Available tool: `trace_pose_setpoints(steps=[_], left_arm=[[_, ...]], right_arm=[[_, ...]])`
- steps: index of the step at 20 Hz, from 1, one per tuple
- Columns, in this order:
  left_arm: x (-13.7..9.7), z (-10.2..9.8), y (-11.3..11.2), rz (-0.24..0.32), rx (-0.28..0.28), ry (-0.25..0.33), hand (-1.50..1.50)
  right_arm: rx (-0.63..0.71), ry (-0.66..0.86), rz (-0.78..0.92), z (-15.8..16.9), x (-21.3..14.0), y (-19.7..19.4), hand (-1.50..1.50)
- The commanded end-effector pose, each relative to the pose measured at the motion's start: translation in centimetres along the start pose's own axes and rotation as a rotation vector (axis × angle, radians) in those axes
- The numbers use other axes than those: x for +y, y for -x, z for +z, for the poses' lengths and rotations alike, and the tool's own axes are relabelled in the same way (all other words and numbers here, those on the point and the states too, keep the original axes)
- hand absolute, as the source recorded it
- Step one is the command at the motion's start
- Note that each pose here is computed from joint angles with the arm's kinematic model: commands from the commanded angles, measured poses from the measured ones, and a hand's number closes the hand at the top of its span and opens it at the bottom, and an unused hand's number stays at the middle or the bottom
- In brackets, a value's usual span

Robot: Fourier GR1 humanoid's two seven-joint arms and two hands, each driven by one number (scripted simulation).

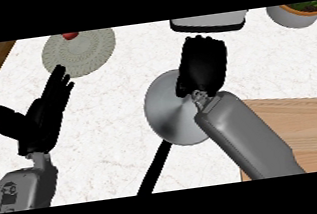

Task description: Pick the cupcake from the cutting board and place it in the pan

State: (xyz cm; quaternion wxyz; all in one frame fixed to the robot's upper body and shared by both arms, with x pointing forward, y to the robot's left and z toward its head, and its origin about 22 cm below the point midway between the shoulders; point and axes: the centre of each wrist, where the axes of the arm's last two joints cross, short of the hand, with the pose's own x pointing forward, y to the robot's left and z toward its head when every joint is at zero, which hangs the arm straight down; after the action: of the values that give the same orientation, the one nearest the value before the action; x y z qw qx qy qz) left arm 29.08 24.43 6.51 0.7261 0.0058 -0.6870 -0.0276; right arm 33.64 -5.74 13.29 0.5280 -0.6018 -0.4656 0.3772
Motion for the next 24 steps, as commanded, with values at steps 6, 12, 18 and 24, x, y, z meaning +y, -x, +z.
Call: trace_pose_setpoints(steps=[6,12,18,24], left_arm=[[-1.8,-1.0,-0.4,-0.005,-0.019,0.063,0.0],[-1.7,-1.3,-0.3,0.003,-0.025,0.023,0.0],[-0.2,-0.6,0.7,0.009,-0.009,-0.032,0.0],[0.4,-0.5,0.2,0.005,-0.012,-0.066,0.0]], right_arm=[[0.243,0.201,-0.03,0.6,-6.6,-5.7,1.5],[0.351,0.25,-0.053,-0.2,-7.6,-7.1,1.5],[0.371,0.255,-0.104,-0.6,-7.0,-6.6,1.5],[0.392,0.244,-0.159,-0.2,-3.6,-5.0,1.5]])
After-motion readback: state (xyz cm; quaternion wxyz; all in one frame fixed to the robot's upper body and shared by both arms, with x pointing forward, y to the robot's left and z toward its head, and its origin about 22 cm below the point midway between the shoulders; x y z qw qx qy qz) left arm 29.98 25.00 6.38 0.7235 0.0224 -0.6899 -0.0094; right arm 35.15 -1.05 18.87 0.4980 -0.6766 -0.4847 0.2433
